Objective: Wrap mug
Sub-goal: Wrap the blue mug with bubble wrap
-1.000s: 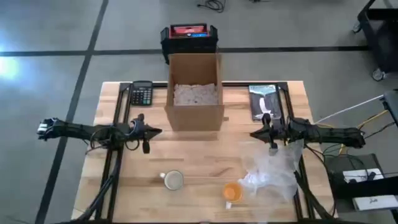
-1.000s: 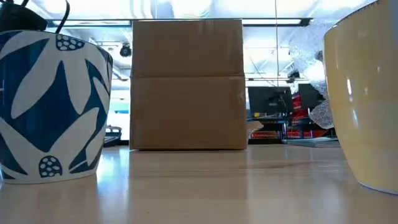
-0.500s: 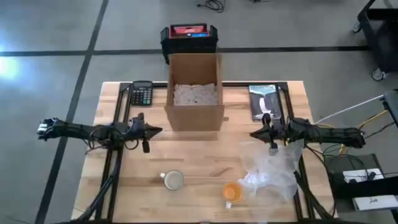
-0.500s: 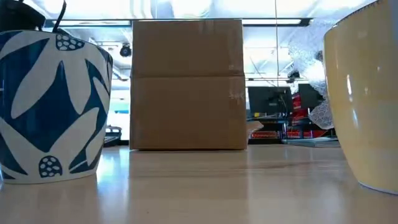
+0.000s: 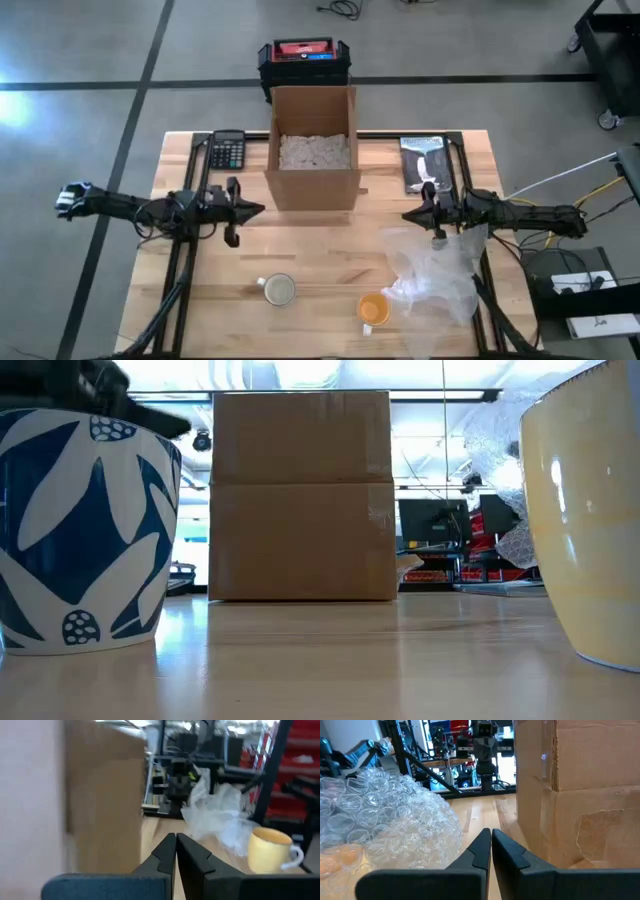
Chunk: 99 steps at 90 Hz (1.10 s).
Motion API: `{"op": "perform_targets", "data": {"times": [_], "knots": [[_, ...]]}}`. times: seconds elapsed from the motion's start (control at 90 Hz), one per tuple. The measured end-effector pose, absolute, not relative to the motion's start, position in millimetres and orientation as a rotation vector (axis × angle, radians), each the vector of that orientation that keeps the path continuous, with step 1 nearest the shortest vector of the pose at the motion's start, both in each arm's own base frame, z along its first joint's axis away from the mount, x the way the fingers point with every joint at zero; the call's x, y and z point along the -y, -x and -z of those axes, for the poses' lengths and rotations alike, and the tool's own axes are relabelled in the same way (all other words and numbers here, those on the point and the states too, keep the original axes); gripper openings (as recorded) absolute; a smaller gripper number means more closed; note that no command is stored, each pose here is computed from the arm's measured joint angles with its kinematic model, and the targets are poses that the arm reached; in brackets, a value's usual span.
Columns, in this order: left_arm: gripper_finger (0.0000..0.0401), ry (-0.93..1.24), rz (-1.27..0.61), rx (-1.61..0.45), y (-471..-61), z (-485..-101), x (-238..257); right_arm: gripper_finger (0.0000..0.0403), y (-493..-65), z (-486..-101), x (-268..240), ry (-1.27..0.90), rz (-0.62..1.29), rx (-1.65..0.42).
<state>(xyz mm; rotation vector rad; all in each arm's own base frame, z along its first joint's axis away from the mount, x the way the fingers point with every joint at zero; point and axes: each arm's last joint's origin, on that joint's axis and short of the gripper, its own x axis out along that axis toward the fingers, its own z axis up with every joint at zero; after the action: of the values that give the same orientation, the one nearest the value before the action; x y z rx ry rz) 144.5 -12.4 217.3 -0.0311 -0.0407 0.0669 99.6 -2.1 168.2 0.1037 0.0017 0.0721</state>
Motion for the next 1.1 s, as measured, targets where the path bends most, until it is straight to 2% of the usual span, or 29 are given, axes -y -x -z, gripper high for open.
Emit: {"op": "perform_targets", "data": {"times": [0.156, 0.356, 0.689, 0.833, 1.1], "knots": [[0.0000, -0.036, -0.008, -0.086, -181.1, -250.3, 32.0, 0.0000, -99.7, -168.4, 2.1, -0.116, -0.072, 0.000], [0.0000, -0.114, -0.010, -0.290, -245.6, -269.3, 65.9, 0.0000, -99.6, -168.7, 2.2, -0.229, -0.071, 0.000], [0.0008, -0.152, -0.059, -0.379, -367.8, -271.4, 89.6, 0.0000, -99.7, -168.6, 2.1, -0.276, -0.072, -0.003], [0.0056, -0.173, -0.086, -0.442, -410.1, -262.6, 88.4, 0.0000, -99.7, -168.1, 2.1, -0.277, -0.071, -0.008], [0.0197, -0.220, -0.155, -0.483, -461.7, -261.8, 77.9, 0.0000, -99.7, -168.1, 2.2, -0.220, -0.071, -0.006]]}}
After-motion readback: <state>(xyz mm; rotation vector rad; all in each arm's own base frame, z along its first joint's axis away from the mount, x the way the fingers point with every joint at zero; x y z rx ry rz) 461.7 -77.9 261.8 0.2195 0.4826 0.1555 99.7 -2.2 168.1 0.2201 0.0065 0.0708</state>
